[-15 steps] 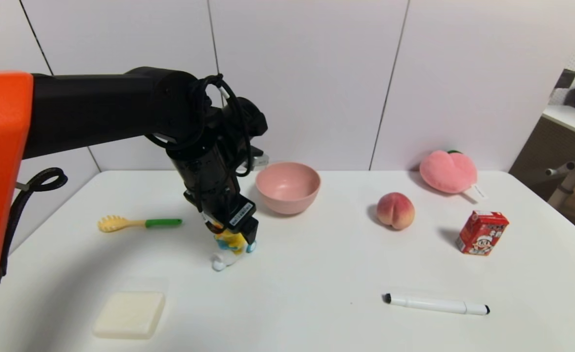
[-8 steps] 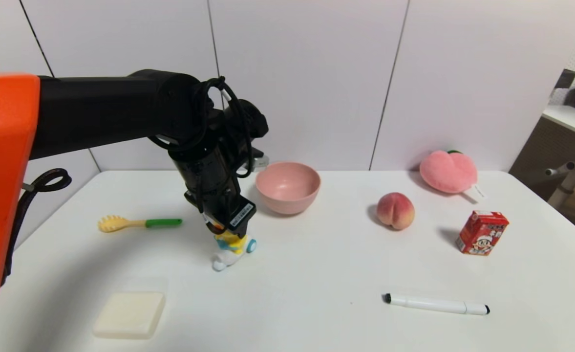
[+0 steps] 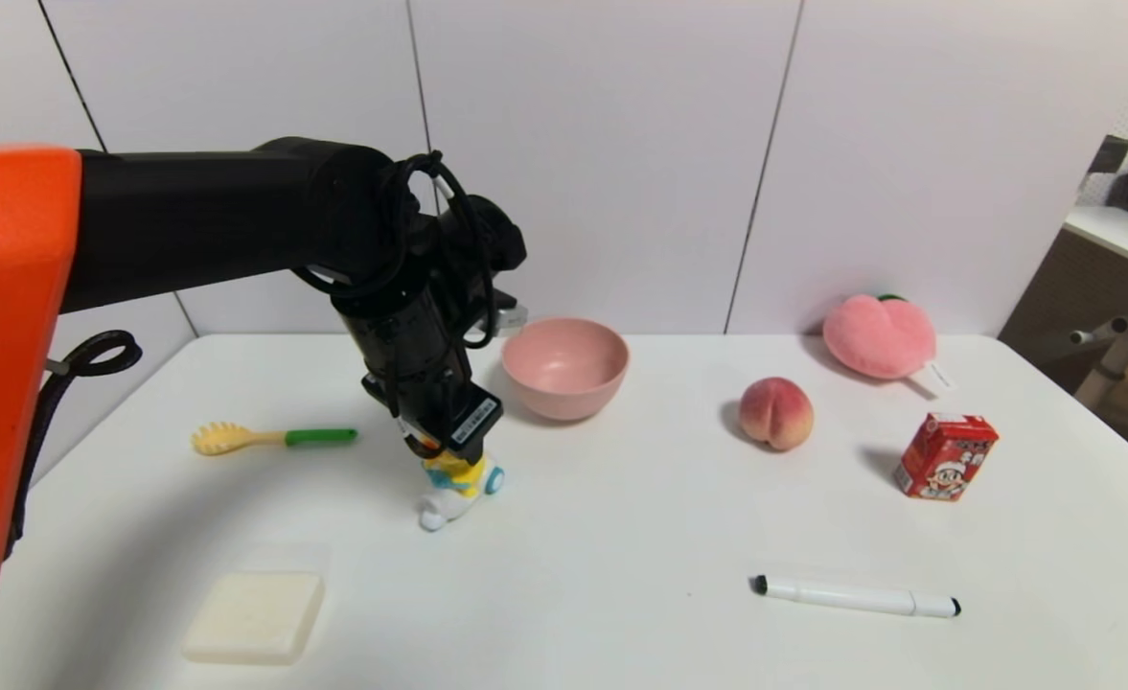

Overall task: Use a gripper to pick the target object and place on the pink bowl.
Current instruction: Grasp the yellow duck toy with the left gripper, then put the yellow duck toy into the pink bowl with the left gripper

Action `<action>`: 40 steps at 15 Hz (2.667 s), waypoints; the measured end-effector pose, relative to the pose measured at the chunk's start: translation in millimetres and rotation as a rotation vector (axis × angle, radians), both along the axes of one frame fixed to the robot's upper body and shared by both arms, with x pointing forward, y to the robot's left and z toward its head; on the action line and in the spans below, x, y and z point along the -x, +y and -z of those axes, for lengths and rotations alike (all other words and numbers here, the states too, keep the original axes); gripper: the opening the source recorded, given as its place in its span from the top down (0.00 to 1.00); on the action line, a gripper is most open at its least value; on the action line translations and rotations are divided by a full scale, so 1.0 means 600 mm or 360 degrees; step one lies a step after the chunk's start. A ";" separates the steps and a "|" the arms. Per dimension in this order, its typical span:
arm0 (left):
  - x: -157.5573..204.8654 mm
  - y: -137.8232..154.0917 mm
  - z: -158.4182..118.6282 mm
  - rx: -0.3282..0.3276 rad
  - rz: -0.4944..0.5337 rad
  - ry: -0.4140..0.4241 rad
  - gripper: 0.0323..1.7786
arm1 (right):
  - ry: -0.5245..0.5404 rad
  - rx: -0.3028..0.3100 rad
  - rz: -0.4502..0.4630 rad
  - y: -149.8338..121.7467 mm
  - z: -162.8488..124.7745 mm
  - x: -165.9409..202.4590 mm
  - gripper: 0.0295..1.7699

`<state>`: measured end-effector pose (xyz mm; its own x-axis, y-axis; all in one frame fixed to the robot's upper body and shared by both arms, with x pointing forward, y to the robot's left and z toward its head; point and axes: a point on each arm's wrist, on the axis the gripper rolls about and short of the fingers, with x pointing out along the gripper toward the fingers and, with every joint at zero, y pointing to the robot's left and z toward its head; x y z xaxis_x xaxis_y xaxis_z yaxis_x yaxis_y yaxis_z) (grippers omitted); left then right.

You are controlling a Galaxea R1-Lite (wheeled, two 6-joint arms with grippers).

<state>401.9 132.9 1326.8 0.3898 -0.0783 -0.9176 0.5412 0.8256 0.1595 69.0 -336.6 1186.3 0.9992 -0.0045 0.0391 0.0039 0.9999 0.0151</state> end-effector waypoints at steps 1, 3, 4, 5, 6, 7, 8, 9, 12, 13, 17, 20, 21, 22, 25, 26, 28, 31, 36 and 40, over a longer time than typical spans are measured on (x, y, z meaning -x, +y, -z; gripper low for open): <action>0.001 0.001 -0.003 0.0003 0.0000 -0.0005 0.52 | 0.0000 -0.0001 0.0001 0.000 0.000 0.000 0.03; 0.009 0.007 -0.018 0.0023 -0.0003 -0.0042 0.52 | 0.0000 -0.0001 0.0001 0.000 0.000 0.000 0.03; 0.016 0.011 -0.030 0.0042 -0.0008 -0.0068 0.52 | 0.0000 -0.0001 0.0001 0.000 0.000 0.000 0.03; 0.022 0.015 -0.042 0.0061 -0.0022 -0.0094 0.52 | 0.0000 -0.0001 0.0001 0.000 0.000 0.000 0.03; 0.028 0.020 -0.053 0.0072 -0.0047 -0.0132 0.52 | 0.0000 -0.0001 0.0000 0.000 0.000 0.000 0.03; 0.034 0.025 -0.066 0.0084 -0.0068 -0.0187 0.52 | 0.0000 -0.0001 0.0001 0.000 0.000 0.000 0.03; 0.037 0.027 -0.078 0.0106 -0.0079 -0.0248 0.52 | 0.0000 -0.0001 0.0001 0.000 0.000 0.000 0.03; 0.038 0.029 -0.085 0.0126 -0.0085 -0.0292 0.52 | 0.0000 -0.0001 0.0001 0.000 0.000 0.000 0.03; 0.037 0.029 -0.111 0.0230 -0.0094 -0.0456 0.52 | 0.0000 -0.0001 0.0001 0.000 0.000 0.000 0.03; 0.035 0.028 -0.116 0.0257 -0.0094 -0.0494 0.52 | 0.0000 0.0000 0.0001 0.000 0.000 0.000 0.03; 0.016 0.014 -0.124 0.0368 -0.0086 -0.0645 0.52 | 0.0000 0.0000 0.0001 0.000 0.000 0.000 0.03; -0.005 -0.004 -0.120 0.0443 -0.0066 -0.0748 0.52 | 0.0000 0.0000 0.0001 0.000 0.000 0.000 0.03; -0.013 -0.010 -0.117 0.0463 -0.0063 -0.0778 0.52 | 0.0000 0.0000 0.0001 0.000 0.000 0.000 0.03; -0.020 -0.018 -0.113 0.0487 -0.0057 -0.0809 0.52 | 0.0000 0.0000 0.0001 0.000 0.000 0.000 0.03; -0.041 -0.040 -0.099 0.0542 -0.0039 -0.0879 0.52 | 0.0000 -0.0001 0.0000 0.000 0.000 0.000 0.03; -0.046 -0.046 -0.093 0.0548 -0.0036 -0.0884 0.52 | 0.0000 -0.0001 0.0000 0.000 0.000 0.000 0.03; -0.056 -0.054 -0.081 0.0549 -0.0030 -0.0882 0.52 | 0.0001 -0.0001 0.0001 0.000 0.000 0.000 0.03; -0.070 -0.065 -0.064 0.0555 -0.0027 -0.0890 0.52 | 0.0000 -0.0001 0.0001 0.000 0.000 0.000 0.03; -0.088 -0.077 -0.028 0.0515 -0.0027 -0.0838 0.52 | 0.0000 -0.0001 0.0001 0.000 0.000 0.000 0.03; -0.095 -0.083 -0.011 0.0494 -0.0027 -0.0807 0.52 | 0.0000 -0.0001 0.0000 0.000 0.000 0.000 0.03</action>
